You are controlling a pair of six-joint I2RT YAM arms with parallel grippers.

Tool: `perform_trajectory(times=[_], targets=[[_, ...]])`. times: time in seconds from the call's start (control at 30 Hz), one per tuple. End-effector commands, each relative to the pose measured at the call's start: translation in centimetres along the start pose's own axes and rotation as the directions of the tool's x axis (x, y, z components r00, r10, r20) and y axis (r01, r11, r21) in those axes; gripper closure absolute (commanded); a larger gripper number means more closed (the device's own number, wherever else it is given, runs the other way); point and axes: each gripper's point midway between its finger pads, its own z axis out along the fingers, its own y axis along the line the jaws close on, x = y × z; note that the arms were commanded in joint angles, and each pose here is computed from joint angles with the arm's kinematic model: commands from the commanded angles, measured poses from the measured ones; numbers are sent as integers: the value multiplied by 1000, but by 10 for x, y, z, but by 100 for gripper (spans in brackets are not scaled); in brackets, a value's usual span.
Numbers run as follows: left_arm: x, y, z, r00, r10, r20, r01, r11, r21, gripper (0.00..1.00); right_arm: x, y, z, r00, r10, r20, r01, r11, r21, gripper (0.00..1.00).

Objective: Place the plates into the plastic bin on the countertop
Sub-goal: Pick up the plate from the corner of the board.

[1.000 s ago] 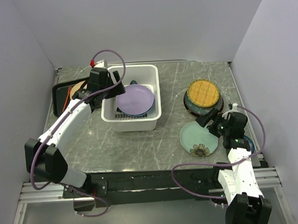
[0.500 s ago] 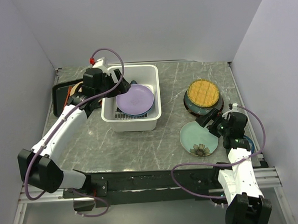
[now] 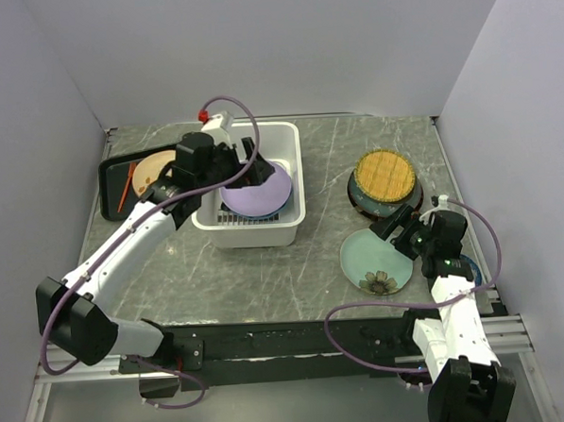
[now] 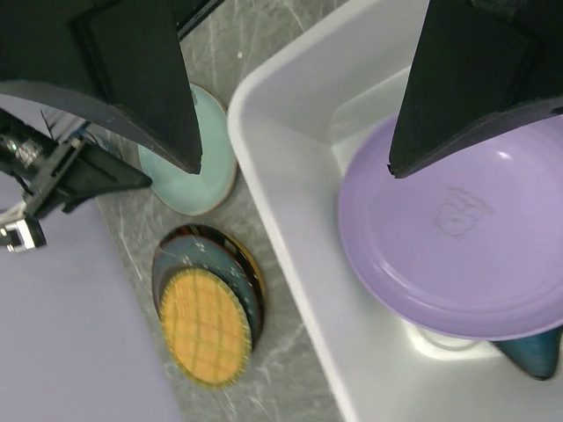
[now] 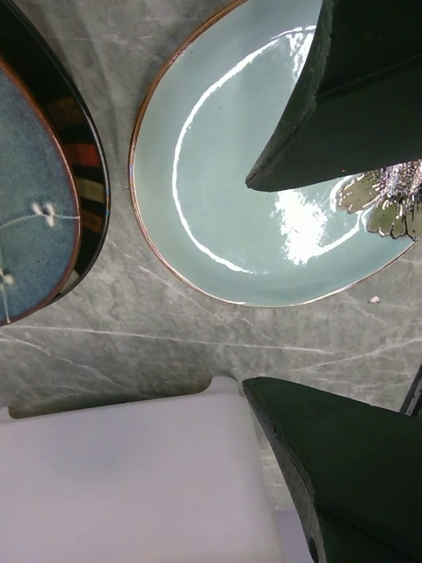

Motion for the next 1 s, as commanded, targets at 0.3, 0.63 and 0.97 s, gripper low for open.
perform_trajectory(times=[0.3, 0.63, 0.97], targets=[[7, -89, 9, 994, 113, -1, -109, 960, 258, 9, -18, 14, -3, 998, -33, 51, 35, 999, -38, 7], [42, -119, 35, 989, 126, -80, -96, 948, 302, 12, -17, 6, -2, 998, -32, 54, 33, 999, -2, 7], [85, -145, 67, 974, 146, -173, -78, 935, 346, 14, -16, -7, -1, 998, -27, 57, 23, 998, 61, 7]])
